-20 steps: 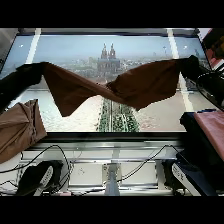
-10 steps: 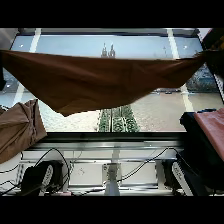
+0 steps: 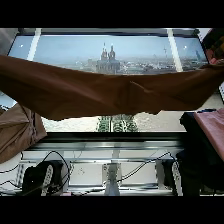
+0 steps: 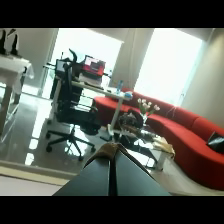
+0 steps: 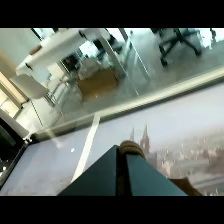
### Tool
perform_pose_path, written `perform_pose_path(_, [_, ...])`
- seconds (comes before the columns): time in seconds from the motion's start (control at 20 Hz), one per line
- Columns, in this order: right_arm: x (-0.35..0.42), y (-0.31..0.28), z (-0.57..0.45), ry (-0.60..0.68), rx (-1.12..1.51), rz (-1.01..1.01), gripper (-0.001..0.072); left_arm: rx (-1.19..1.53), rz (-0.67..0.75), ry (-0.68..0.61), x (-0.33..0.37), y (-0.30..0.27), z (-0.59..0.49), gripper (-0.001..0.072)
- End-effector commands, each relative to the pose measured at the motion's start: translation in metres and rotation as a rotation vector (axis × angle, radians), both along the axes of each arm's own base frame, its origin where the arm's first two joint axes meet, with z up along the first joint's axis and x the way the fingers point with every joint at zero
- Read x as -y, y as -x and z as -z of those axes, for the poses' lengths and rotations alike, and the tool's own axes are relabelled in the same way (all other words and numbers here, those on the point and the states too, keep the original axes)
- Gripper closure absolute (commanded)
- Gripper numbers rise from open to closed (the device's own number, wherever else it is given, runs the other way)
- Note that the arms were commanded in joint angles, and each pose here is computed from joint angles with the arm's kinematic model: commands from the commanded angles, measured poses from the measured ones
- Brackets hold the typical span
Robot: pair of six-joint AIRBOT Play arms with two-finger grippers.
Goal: Fold the clothes and pants, and hang the long-sleeved shirts on hangers.
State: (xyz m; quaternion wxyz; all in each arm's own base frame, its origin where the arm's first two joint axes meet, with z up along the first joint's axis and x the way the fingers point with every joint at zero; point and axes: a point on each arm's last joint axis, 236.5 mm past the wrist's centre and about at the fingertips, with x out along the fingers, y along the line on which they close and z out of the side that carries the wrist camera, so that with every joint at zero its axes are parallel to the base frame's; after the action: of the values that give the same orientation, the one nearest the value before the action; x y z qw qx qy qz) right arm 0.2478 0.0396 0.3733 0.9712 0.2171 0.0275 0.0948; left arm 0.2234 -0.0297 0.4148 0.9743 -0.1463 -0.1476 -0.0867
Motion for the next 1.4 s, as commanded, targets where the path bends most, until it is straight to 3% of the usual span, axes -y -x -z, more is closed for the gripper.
perform_pose_path(0.0, [-0.025,0.06,-0.044,0.061,0.153,0.001,0.0699,0.051,-0.004,-0.007,0.002,0.02,-0.011,0.0681])
perform_pose_path(0.15, [-0.021,0.06,-0.039,0.034,0.119,0.019,0.0699,0.028,0.006,0.026,0.0,0.012,-0.007,0.0682])
perform_pose_path(0.3, [0.0,0.011,0.015,-0.082,-0.06,0.025,0.0699,-0.134,0.024,0.034,-0.001,-0.041,0.031,0.0682])
perform_pose_path(0.5, [0.045,-0.084,0.114,-0.453,-0.284,0.083,0.0699,-0.457,0.07,0.123,-0.003,-0.142,0.129,0.0679])
perform_pose_path(0.65, [0.048,-0.141,0.198,-0.619,-0.472,0.095,0.0698,-0.686,0.102,0.234,0.003,-0.205,0.222,0.0678])
perform_pose_path(0.75, [0.031,-0.177,0.245,-0.659,-0.555,0.1,0.0699,-0.769,0.099,0.274,0.015,-0.236,0.272,0.0678])
perform_pose_path(1.05, [0.023,-0.238,0.318,-0.596,-0.518,0.258,0.0697,-0.699,0.022,0.251,0.046,-0.285,0.316,0.0664])
perform_pose_path(1.1, [0.025,-0.238,0.324,-0.583,-0.526,0.263,0.0647,-0.704,0.027,0.246,0.051,-0.285,0.32,0.057])
perform_pose_path(1.15, [0.027,-0.237,0.326,-0.541,-0.532,0.258,0.048,-0.714,0.034,0.237,0.055,-0.285,0.324,0.0391])
perform_pose_path(1.2, [0.03,-0.236,0.327,-0.477,-0.534,0.249,0.0234,-0.721,0.042,0.217,0.057,-0.284,0.326,0.012])
perform_pose_path(1.25, [0.035,-0.233,0.328,-0.415,-0.54,0.241,0.0128,-0.725,0.046,0.207,0.058,-0.283,0.327,-0.0013])
perform_pose_path(1.35, [0.055,-0.221,0.33,-0.285,-0.577,0.235,0.0135,-0.746,0.063,0.204,0.058,-0.278,0.326,-0.0013])
